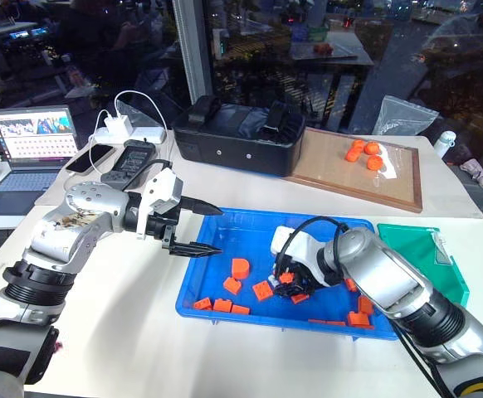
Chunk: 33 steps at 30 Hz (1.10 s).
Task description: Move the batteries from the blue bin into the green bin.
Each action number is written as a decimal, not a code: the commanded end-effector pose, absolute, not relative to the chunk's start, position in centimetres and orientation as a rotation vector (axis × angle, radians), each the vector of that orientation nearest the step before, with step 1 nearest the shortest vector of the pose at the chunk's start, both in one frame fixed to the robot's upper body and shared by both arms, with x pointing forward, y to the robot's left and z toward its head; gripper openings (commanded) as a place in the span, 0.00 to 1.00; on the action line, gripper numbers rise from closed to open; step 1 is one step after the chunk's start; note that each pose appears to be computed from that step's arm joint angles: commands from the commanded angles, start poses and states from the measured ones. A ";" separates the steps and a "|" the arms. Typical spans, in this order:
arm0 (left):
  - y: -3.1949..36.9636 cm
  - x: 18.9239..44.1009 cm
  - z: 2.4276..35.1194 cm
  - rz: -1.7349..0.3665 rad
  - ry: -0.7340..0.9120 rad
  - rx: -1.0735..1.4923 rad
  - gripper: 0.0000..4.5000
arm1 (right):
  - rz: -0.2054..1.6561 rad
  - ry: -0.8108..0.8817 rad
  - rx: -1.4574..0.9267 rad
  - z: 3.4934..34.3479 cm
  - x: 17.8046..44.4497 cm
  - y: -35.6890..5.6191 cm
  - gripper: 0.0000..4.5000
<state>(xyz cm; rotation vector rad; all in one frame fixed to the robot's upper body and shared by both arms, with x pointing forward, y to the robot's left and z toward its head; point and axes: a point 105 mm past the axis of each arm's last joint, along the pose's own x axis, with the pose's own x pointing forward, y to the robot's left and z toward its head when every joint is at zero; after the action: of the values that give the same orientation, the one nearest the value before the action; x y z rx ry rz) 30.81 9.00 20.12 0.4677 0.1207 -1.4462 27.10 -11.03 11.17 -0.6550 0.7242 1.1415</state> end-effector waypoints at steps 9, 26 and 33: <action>8.9 30.6 21.1 -1.448 0.081 0.506 1.00 | 1.050 0.777 -0.613 9.0 27.5 -11.2 0.63; 8.4 30.5 21.6 -1.488 0.068 0.474 1.00 | 0.930 0.644 -0.601 14.3 29.6 -13.7 0.05; 7.4 30.4 21.9 -1.568 0.051 0.437 1.00 | 0.649 0.608 -0.528 20.1 29.1 -22.4 0.05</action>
<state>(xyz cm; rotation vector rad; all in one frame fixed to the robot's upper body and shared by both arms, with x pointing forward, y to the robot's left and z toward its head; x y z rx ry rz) 30.55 7.79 20.95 0.4359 0.0909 -1.5351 29.17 -19.85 17.89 -0.5410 0.6524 0.7527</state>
